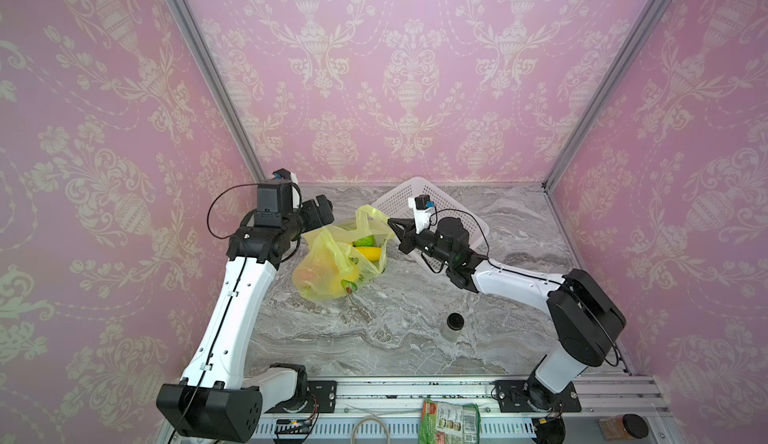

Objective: Untie the knot of the plastic bag and take out the fruit

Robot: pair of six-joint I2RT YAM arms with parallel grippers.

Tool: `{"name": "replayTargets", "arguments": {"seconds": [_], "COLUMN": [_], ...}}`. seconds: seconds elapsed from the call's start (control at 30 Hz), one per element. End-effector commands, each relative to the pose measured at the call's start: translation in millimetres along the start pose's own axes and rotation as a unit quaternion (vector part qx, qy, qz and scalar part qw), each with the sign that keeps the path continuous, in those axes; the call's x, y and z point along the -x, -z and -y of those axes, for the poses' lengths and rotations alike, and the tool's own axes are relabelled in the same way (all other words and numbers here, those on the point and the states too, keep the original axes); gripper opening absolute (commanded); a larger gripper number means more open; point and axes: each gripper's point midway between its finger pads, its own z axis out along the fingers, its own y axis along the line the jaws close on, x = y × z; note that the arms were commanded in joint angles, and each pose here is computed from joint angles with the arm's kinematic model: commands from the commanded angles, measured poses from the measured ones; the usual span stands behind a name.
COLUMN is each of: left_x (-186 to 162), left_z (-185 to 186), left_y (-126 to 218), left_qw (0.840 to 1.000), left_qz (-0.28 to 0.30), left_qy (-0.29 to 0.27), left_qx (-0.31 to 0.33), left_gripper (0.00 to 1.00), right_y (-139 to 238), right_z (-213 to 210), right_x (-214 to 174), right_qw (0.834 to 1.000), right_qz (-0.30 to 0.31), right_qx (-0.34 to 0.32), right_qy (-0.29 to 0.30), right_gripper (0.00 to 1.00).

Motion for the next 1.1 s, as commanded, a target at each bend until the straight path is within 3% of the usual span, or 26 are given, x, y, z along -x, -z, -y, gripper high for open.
{"name": "replayTargets", "arguments": {"seconds": [0.0, 0.1, 0.23, 0.4, 0.53, 0.67, 0.77, 0.87, 1.07], "left_x": [21.6, 33.2, -5.2, -63.1, -73.7, -72.3, -85.0, -97.2, -93.8], "left_z": [-4.6, 0.2, 20.2, 21.1, 12.5, 3.7, 7.1, 6.4, -4.6], "left_y": [-0.4, -18.0, -53.1, -81.0, -82.0, -73.8, -74.9, -75.7, -71.0], "left_qw": [0.998, 0.995, 0.983, 0.958, 0.943, 0.938, 0.930, 0.914, 0.911], "left_qz": [0.004, -0.012, -0.079, -0.128, -0.119, -0.088, -0.109, -0.132, -0.117], "left_qy": [-0.044, -0.081, -0.167, -0.253, -0.307, -0.334, -0.346, -0.377, -0.392], "left_qx": [0.054, 0.062, 0.002, -0.051, -0.050, -0.033, -0.058, -0.075, -0.052], "left_gripper": [0.99, 0.99, 0.99, 0.94, 0.89, 0.93, 0.93, 0.89, 0.93], "right_y": [14.9, 23.6, 34.5, 49.3, 56.3, 59.5, 53.4, 46.7, 44.8], "right_z": [0.0, 3.2, 12.3, 15.9, 3.0, -11.9, -24.2, -35.4, -69.7], "right_x": [11.4, 6.2, 6.6, 10.1, 10.7, 11.1, 6.4, -1.2, -21.2], "right_qw": [0.999, 0.998, 0.995, 0.993, 0.994, 0.996, 0.996, 0.994, 0.980], "right_qz": [0.026, 0.019, 0.013, 0.023, 0.020, 0.014, -0.017, -0.050, -0.099], "right_qx": [-0.027, -0.044, -0.077, -0.093, -0.060, -0.024, 0.006, 0.035, 0.117], "right_qy": [0.027, 0.042, 0.057, 0.072, 0.083, 0.086, 0.089, 0.091, 0.129], "right_gripper": [0.05, 0.06, 0.13, 0.33, 0.60, 0.88, 0.98, 1.00, 1.00]}}
